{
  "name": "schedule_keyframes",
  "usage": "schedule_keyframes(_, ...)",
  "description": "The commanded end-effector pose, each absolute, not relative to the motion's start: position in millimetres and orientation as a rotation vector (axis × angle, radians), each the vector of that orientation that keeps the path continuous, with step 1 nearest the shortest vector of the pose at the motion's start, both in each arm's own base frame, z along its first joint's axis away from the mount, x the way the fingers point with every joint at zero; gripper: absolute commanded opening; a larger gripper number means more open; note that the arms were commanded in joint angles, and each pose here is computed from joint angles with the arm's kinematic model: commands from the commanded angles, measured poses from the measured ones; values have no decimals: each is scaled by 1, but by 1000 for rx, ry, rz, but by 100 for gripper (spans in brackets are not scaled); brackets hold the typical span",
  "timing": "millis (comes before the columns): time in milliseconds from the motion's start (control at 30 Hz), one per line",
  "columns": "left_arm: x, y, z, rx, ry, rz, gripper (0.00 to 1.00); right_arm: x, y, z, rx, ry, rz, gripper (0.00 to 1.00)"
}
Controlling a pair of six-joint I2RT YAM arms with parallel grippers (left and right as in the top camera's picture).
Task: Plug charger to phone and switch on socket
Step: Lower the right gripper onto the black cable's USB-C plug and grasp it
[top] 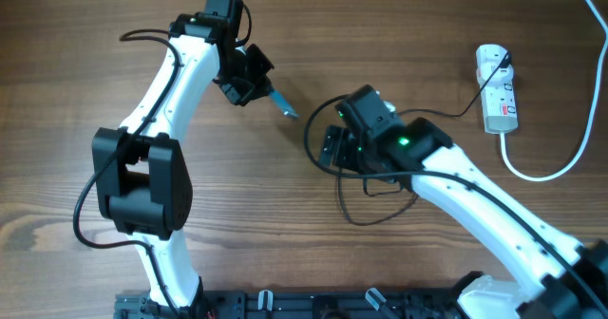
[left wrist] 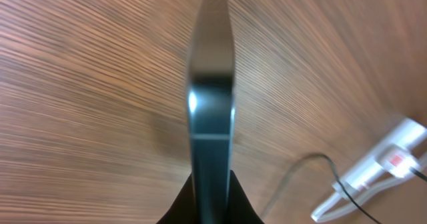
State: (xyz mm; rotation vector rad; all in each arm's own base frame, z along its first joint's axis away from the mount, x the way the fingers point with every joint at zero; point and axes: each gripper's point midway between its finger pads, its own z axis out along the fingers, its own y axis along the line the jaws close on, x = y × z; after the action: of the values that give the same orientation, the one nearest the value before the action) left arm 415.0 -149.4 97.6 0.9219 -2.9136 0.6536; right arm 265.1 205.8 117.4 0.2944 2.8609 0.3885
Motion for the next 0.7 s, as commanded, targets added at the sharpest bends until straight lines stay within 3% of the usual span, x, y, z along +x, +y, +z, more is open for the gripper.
schedule_keyframes(0,424,-120,103,961,-3066,453,4,258,217,98,190,2980,392,97)
schedule_keyframes(133,426,-119,103,963,-3073,451,4,267,216,84,213,3045,254,97)
schedule_keyframes(300,424,-118,102,882,-3104,433,4,274,218,34,261,3111,149,98)
schedule_keyframes(567,430,-98,100,926,-3173,268,4,283,217,10,264,3106,87,66)
schedule_keyframes(667,429,-92,100,936,-3185,213,4,292,214,8,247,3066,49,65)
